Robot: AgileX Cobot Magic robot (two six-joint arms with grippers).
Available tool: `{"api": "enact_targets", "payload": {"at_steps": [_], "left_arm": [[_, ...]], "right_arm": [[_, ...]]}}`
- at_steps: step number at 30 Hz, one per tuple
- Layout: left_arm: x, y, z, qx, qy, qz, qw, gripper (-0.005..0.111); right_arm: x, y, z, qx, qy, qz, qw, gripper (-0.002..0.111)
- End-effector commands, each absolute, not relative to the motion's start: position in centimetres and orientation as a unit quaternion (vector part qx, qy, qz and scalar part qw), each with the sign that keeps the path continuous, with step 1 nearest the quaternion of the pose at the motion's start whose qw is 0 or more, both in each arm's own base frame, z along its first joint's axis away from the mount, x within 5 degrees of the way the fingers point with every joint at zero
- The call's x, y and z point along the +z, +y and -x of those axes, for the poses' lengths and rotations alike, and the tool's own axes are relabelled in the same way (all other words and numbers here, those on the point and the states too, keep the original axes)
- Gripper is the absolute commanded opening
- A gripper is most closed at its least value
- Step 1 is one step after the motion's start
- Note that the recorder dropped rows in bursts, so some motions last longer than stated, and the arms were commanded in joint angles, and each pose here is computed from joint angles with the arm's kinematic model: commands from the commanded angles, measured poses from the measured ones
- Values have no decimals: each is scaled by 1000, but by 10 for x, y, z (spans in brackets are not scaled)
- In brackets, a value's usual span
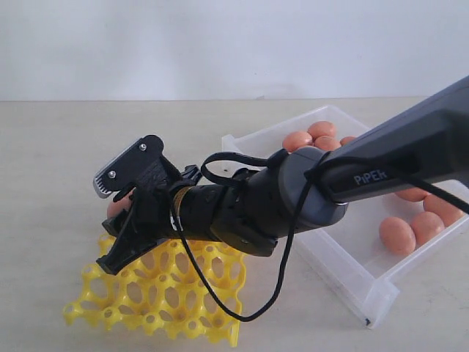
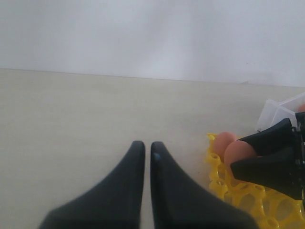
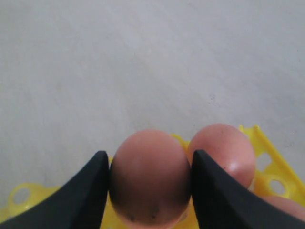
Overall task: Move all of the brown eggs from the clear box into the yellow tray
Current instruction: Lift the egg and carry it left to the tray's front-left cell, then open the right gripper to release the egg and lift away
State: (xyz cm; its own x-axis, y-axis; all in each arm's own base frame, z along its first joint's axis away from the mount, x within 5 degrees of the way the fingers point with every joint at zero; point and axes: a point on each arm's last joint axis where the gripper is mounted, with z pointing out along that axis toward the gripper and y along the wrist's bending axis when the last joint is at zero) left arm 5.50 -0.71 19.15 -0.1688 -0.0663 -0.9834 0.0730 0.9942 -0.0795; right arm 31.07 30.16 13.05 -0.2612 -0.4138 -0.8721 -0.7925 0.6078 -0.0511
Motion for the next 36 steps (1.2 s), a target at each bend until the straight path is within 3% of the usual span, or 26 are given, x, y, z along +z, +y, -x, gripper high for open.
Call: {"api": "enact_targets", "payload": {"at_steps": [1, 7, 10, 14, 18, 20, 21, 22, 24, 31, 36], "left_arm": [[191, -7, -55, -59, 761, 1, 646, 4], [191, -7, -55, -59, 761, 1, 646, 4], [191, -7, -55, -59, 761, 1, 646, 4], [191, -7, -55, -59, 761, 1, 646, 4], [191, -7, -55, -59, 761, 1, 646, 4], [191, -7, -55, -59, 761, 1, 646, 4], [191, -7, -55, -59, 761, 1, 646, 4], [191, -7, -55, -59, 761, 1, 646, 4], [191, -7, -55, -59, 761, 1, 646, 4], [191, -7, -55, -59, 761, 1, 646, 4], [191, -7, -55, -59, 761, 1, 646, 4]], "right_arm": [[133, 301, -313, 204, 760, 396, 472, 44], [133, 301, -313, 204, 760, 396, 472, 44], [133, 301, -313, 204, 760, 397, 473, 56], [133, 301, -313, 204, 760, 397, 473, 58], [168, 299, -312, 221, 755, 367, 497, 57], [205, 287, -308, 221, 784, 311, 490, 42], [221, 271, -306, 192, 809, 298, 469, 24], [228, 259, -305, 167, 831, 291, 445, 15], [234, 227, -305, 107, 880, 267, 379, 4], [231, 108, -307, -101, 966, 199, 128, 0], [238, 58, -309, -135, 976, 169, 37, 0]]}}
